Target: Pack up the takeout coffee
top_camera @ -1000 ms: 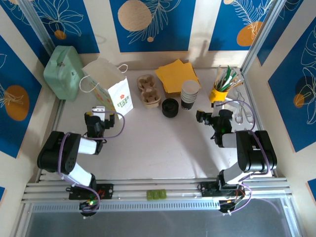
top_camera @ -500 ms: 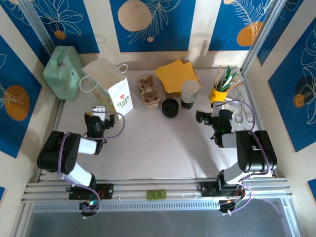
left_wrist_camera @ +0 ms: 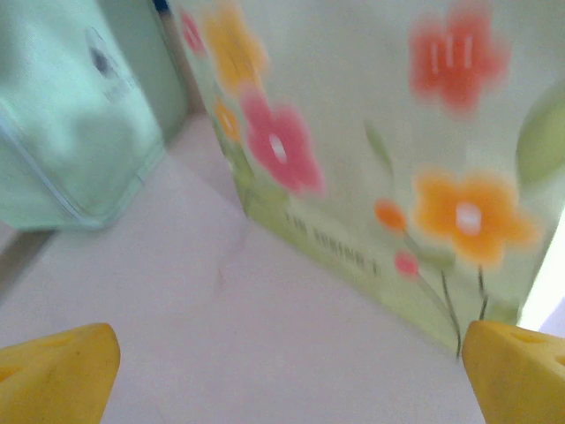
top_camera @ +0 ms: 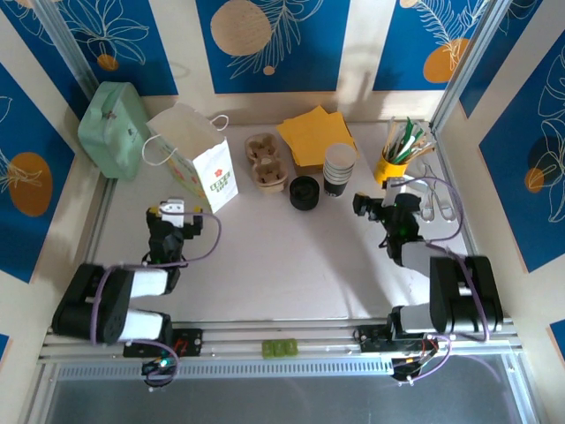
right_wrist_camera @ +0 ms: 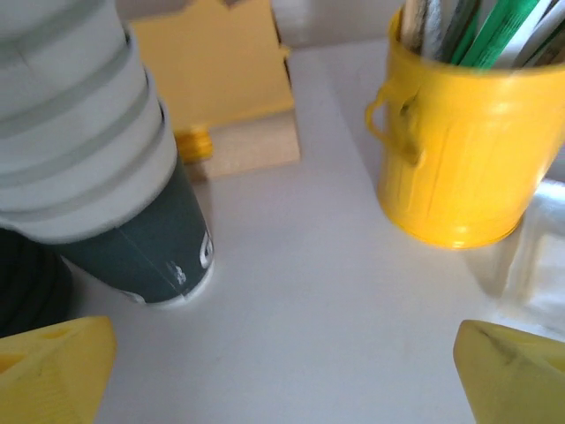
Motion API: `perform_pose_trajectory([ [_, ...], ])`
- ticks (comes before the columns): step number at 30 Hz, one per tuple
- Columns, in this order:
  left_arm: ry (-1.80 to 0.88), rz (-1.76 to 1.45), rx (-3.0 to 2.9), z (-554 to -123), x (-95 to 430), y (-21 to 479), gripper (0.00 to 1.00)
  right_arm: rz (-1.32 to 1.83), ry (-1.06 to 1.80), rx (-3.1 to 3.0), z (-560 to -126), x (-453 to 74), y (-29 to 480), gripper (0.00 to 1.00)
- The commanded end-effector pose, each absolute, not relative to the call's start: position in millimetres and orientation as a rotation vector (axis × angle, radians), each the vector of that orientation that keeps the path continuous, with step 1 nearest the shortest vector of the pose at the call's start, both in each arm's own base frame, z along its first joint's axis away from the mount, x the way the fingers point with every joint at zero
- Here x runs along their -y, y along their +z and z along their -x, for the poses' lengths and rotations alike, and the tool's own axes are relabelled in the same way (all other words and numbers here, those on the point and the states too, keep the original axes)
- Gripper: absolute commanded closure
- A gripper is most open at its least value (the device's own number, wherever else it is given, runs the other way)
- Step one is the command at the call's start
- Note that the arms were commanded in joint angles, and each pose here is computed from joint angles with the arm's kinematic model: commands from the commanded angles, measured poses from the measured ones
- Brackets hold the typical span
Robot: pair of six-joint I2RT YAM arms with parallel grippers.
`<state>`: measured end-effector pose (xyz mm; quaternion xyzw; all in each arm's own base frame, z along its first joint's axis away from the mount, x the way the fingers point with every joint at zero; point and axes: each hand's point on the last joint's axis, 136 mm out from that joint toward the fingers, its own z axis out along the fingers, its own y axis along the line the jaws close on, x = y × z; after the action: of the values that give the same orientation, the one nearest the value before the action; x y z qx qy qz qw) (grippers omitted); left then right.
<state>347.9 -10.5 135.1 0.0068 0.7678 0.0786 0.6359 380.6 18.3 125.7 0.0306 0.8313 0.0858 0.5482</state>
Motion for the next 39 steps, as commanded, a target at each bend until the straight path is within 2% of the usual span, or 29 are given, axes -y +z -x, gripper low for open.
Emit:
perform_pose_trajectory([
  [1, 0.192, 0.123, -1.776, -337, -4, 165, 0.01, -0.28, 0.254, -2.046, -372, -5, 152, 0.01],
  [6, 0.122, 0.351, -1.811, -307, -20, 202, 0.01, -0.578, 0.407, -2.134, -338, -4, 187, 0.01],
  [10, -0.032, 0.505, -1.845, -286, -17, 218, 0.01, -0.47, 0.66, -2.177, -314, -44, 225, 0.01],
  [12, -0.138, 0.474, -1.865, -283, -2, 226, 0.01, -0.432, 0.675, -2.19, -307, -54, 237, 0.0],
  [16, -0.338, 0.283, -1.941, -285, 40, 245, 0.01, -0.47, 0.561, -2.316, -304, -57, 250, 0.05],
  [22, -0.471, 0.107, -2.06, -280, 73, 267, 0.0, -0.431, 0.298, -2.425, -332, -68, 267, 0.08],
  [26, -0.53, 0.037, -2.087, -272, 84, 283, 0.01, -0.458, 0.245, -2.475, -360, -71, 268, 0.17],
  [32, -0.64, -0.061, -2.075, -259, 102, 300, 0.01, -0.465, 0.175, -2.501, -395, -71, 265, 0.22],
  [34, -0.679, -0.085, -2.101, -257, 108, 300, 0.01, -0.454, 0.18, -2.515, -404, -74, 262, 0.29],
  [39, -0.684, -0.104, -2.108, -256, 110, 295, 0.01, -0.474, 0.182, -2.55, -422, -75, 248, 0.36],
])
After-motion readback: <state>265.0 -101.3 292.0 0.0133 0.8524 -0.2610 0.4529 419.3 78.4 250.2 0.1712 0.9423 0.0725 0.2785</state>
